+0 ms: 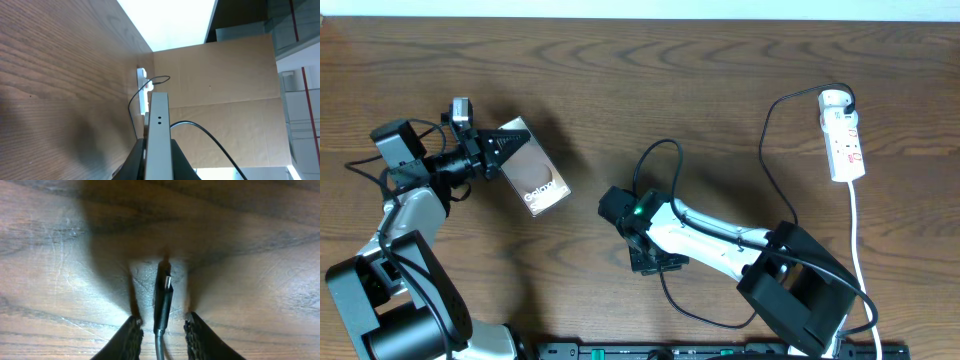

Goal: Plug charger to phone and switch on socket
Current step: 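Close the right gripper on the black cable's USB-C plug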

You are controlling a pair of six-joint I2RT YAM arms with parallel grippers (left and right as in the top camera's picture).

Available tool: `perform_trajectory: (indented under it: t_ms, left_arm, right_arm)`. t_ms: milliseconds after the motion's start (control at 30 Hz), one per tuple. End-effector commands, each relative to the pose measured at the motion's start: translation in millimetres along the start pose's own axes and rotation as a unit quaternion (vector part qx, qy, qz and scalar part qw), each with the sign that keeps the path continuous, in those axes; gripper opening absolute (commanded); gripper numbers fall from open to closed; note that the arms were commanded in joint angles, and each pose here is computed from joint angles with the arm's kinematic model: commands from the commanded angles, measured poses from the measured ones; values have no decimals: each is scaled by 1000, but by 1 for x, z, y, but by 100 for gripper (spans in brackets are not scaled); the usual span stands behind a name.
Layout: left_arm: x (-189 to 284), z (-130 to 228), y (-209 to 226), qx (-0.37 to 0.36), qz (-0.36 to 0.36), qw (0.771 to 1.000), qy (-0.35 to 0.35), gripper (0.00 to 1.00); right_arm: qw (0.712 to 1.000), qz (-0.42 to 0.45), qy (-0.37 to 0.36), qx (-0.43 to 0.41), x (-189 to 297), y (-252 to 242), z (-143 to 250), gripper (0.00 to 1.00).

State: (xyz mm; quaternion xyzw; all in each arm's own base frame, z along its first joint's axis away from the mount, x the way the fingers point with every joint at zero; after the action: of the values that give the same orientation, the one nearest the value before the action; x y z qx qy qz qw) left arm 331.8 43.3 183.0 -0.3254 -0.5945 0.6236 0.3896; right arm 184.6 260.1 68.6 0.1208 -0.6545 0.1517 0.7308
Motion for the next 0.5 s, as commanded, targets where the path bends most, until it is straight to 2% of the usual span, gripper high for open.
perform_trajectory:
  t_ms: [0,133,233,367,467]
  left_arm:
    - [2,2,-3,7,11,1000,13,7]
    - [2,2,-3,7,11,1000,13,7]
    - [2,2,-3,7,11,1000,13,8]
    - [2,2,-3,7,11,1000,13,8]
    - [2,2,-3,7,11,1000,13,7]
  right_arm:
    - [1000,10,-8,-1,-1,-1,-2,39]
    - [1000,4,-26,-9,0,-3,-11,37]
    - [999,4,-29,-22,-1,-6,-13,31]
    - [999,8,-20,-23,-7,-6,-13,30]
    - [1000,8,-12,-23,-10,-6,-12,24]
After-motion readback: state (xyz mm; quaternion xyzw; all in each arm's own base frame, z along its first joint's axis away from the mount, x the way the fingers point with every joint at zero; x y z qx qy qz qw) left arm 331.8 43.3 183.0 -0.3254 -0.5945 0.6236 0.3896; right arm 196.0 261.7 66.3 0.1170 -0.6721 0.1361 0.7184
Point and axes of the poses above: each gripper's point midway between its finger pads, its own x axis back along the fingers, its own y axis along the line the jaws close on, z = x × y, the point moved 7 cm from there along x, back along the fingers, and after that the axes turned 15 degrees about x, right-handed, at the moved point
